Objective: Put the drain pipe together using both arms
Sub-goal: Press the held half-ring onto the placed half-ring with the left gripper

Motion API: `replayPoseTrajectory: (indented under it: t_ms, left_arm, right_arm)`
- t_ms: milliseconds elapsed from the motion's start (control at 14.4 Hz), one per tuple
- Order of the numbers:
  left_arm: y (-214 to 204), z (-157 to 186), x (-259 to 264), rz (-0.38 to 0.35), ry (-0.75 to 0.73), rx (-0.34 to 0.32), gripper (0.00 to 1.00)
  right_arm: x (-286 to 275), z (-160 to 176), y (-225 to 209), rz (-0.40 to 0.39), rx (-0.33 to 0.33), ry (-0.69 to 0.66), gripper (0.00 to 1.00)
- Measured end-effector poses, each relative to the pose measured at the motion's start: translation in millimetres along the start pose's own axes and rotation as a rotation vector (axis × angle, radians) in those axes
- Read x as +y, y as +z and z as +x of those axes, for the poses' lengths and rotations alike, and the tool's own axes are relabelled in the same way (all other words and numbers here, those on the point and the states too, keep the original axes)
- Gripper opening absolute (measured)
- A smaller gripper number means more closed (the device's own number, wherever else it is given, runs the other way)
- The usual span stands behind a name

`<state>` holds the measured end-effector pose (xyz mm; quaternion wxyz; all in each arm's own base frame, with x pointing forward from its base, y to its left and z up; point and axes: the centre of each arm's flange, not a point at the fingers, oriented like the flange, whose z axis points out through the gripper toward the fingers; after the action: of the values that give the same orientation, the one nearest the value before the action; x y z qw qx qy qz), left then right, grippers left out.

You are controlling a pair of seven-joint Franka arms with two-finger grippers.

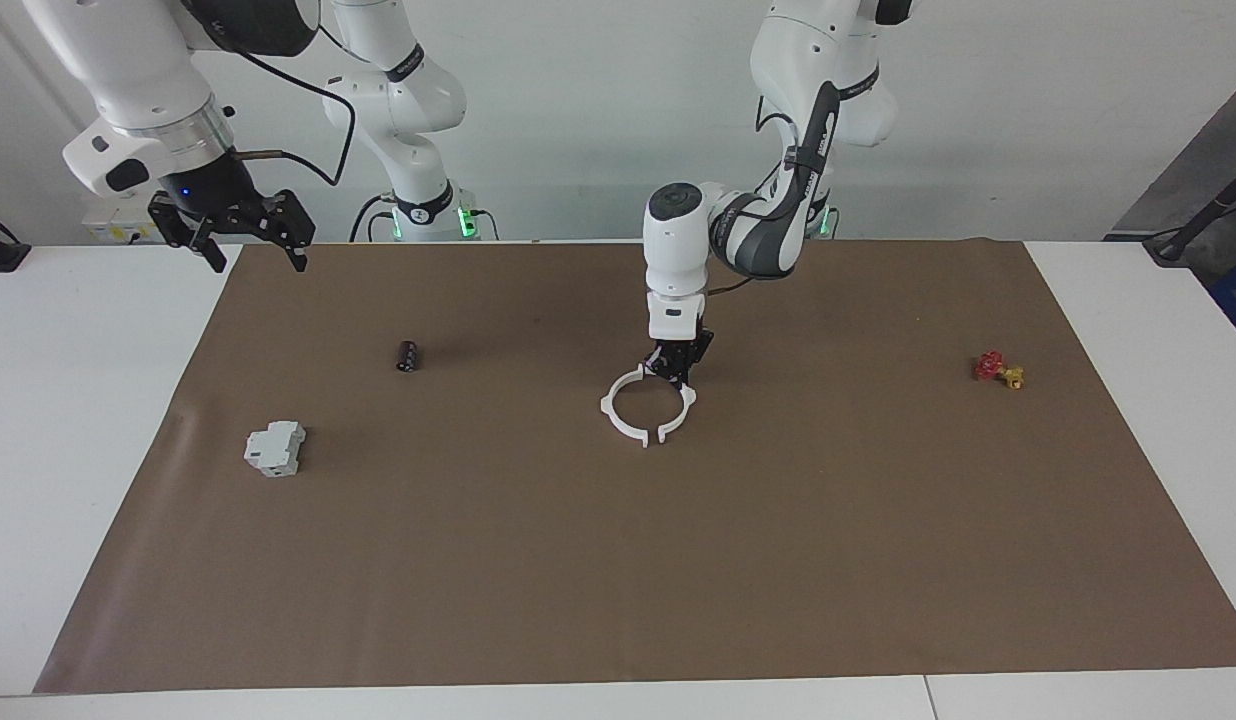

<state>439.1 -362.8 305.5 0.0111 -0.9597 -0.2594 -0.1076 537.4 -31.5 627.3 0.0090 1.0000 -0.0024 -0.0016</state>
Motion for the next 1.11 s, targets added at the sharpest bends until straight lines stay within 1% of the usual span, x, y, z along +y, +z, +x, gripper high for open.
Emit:
replayPoseTrajectory:
  t_ms: [417, 833, 1111]
  left_arm:
    - [-0.4, -0.6, 0.5, 0.001, 0.001, 0.018, 0.07]
    - [0.8, -0.1, 1.4, 0.005, 0.047, 0.059, 0.07]
    - [7.2, 0.0, 5.7, 0.010, 0.055, 0.061, 0.07]
  right_arm:
    - [0.0, 0.0, 0.0, 0.000, 0.000, 0.000, 1.00]
    - [0.0, 0.0, 0.0, 0.000, 0.000, 0.000, 1.00]
    - [0.0, 0.0, 0.0, 0.000, 0.000, 0.000, 1.00]
